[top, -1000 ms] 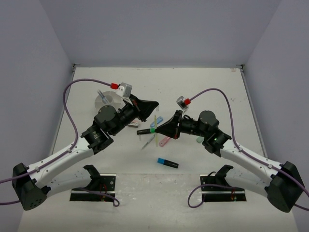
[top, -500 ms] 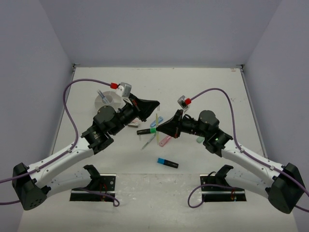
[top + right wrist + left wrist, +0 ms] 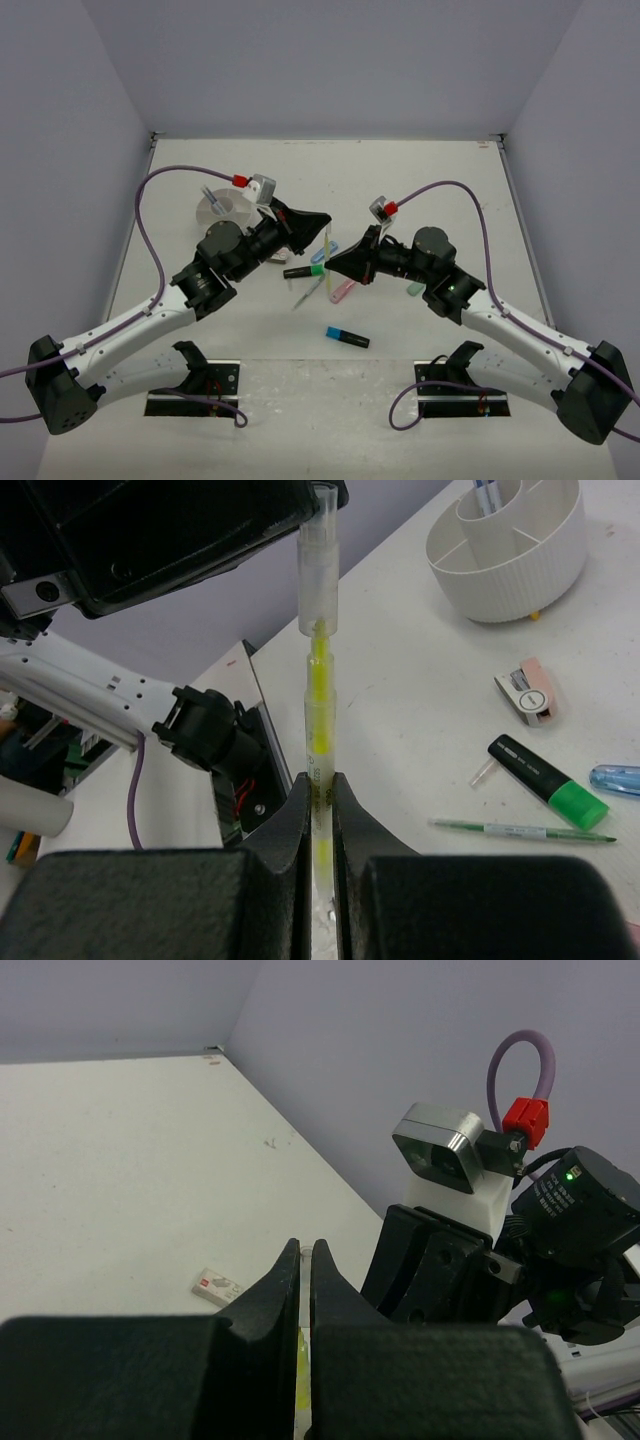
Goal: Sort the stationery into containers
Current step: Close the pen cap on the pen.
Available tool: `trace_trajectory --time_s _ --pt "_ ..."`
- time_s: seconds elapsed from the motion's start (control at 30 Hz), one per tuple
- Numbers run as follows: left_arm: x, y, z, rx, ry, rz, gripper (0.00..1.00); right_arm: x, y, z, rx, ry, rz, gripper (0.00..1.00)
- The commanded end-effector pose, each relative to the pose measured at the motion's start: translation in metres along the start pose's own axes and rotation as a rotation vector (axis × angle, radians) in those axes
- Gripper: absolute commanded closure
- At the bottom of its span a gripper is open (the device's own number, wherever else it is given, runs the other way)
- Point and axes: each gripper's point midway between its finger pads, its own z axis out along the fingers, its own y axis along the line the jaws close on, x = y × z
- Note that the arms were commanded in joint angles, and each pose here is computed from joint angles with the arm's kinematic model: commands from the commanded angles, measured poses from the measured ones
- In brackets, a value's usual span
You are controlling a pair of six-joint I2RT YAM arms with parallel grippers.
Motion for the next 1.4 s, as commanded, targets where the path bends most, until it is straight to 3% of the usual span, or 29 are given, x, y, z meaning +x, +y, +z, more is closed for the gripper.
trace_trajectory --time_s 0.0,1.37 --pt "-0.010 -0.005 0.000 0.025 -0.040 0.001 1.00 -0.029 0.011 0.000 -0.007 -0.072 -0.054 1.00" --pt "-0.018 -0.007 0.005 0.024 -0.065 -0.022 1.00 -0.031 0.014 -0.006 -0.003 -0.084 -0.073 1.00"
